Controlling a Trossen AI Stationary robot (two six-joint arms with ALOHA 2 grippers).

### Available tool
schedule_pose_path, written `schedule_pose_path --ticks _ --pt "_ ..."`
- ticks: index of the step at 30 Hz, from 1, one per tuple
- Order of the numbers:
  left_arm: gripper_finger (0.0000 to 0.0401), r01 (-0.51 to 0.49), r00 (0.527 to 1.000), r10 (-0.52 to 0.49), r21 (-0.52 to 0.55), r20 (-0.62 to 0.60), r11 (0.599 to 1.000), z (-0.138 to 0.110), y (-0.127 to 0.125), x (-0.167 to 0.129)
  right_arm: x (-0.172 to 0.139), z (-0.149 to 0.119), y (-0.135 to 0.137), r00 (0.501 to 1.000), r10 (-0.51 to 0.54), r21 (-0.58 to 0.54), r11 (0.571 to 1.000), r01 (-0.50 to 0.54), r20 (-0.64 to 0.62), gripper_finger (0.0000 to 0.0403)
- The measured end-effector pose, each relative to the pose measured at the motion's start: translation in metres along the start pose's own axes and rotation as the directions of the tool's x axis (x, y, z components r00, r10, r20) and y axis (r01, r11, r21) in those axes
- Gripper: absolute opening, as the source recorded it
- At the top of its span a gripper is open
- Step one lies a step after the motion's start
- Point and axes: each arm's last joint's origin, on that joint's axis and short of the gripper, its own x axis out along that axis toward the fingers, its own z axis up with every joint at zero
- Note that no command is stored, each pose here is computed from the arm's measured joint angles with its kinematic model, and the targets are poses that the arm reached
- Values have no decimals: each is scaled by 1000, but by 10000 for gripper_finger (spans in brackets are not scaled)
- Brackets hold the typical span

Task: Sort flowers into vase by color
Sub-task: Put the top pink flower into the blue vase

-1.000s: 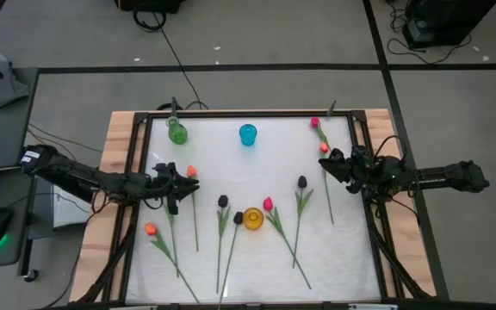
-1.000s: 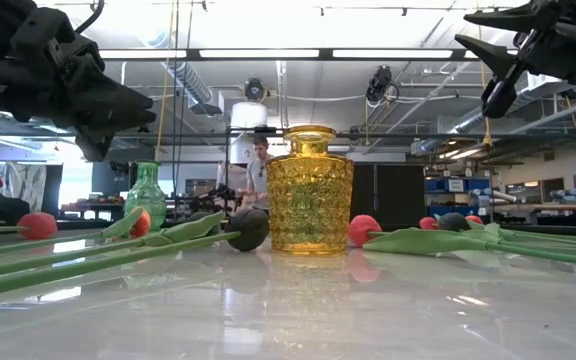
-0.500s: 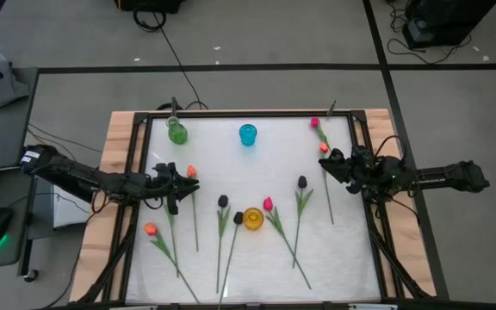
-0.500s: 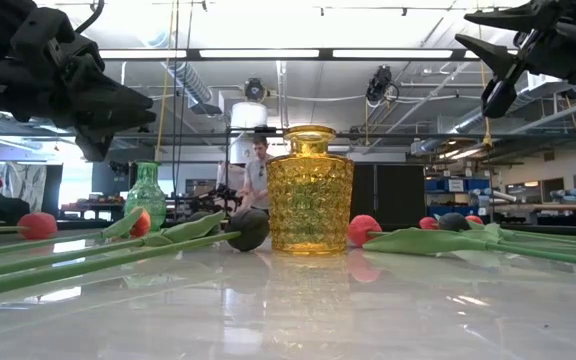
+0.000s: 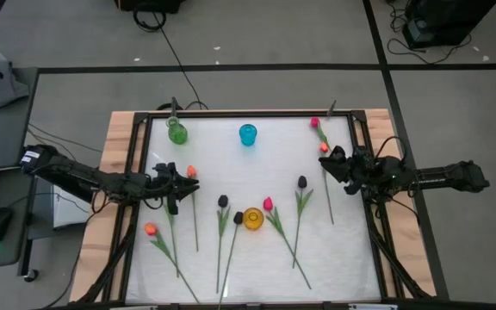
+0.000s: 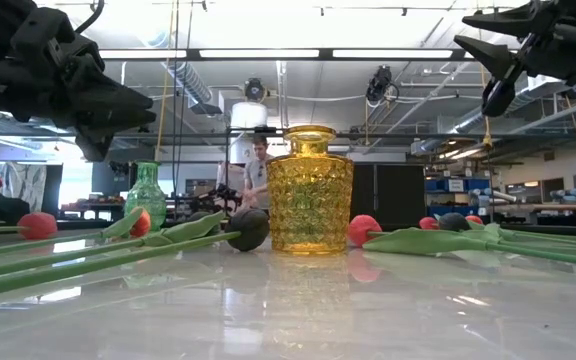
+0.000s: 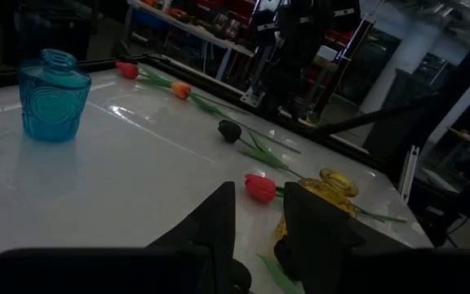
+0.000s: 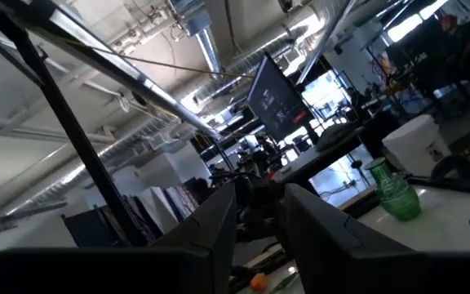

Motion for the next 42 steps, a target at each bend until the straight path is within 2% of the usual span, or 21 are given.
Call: schedule_pose_path --ticks 26,42 --pt "112 0 1000 0 0 0 1000 0 0 0 0 1 0 1000 -18 -28 999 18 21 117" --pt "112 0 1000 0 0 0 1000 0 0 0 0 4 2 999 3 -148 989 5 52 117"
